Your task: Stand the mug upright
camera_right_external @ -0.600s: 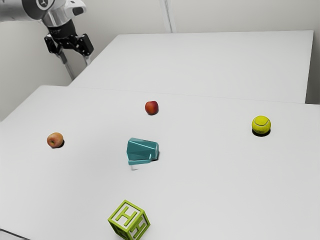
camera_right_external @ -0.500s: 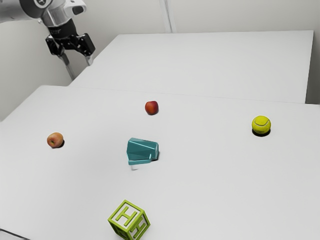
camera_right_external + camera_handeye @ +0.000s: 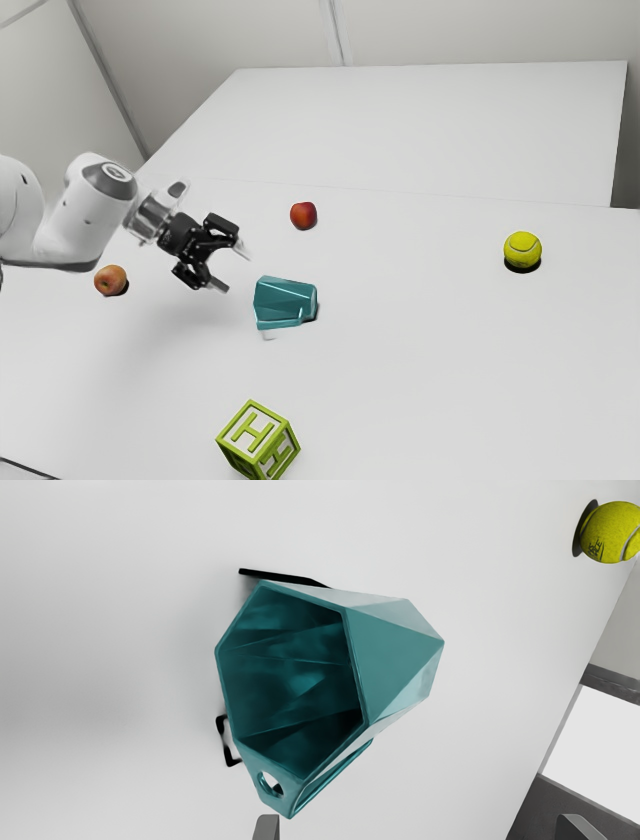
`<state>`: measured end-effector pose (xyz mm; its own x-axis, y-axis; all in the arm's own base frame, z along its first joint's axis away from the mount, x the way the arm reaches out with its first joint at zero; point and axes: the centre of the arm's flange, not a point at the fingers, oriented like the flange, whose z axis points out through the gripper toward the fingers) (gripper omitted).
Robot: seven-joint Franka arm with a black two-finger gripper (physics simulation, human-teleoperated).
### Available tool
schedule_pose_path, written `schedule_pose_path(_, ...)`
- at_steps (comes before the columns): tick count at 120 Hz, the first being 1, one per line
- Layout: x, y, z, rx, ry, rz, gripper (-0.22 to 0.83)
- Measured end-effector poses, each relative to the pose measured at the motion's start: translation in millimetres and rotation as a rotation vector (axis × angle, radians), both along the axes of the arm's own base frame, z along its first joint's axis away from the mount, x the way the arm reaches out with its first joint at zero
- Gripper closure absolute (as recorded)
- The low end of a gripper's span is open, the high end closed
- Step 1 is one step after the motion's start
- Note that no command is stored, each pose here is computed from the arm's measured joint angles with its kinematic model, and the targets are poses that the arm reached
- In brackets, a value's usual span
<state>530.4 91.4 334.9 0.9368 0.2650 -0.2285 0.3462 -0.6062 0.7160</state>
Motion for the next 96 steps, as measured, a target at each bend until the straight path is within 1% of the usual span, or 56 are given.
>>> schedule_pose_path(20, 1, 14, -31, -0.058, -0.109, 0.013, 0.00)
schedule_pose_path(42, -12, 0, -63, -0.143, -0.186, -0.020, 0.00)
schedule_pose_path(53, -13, -2, -63, -0.162, -0.244, -0.025, 0.00)
schedule_pose_path(65, -10, -4, -62, -0.191, -0.309, -0.005, 0.00)
schedule_pose_path(81, -13, -13, -71, -0.233, -0.357, 0.026, 0.00)
schedule_pose_path(96, -11, -23, -75, -0.253, -0.400, 0.031, 0.00)
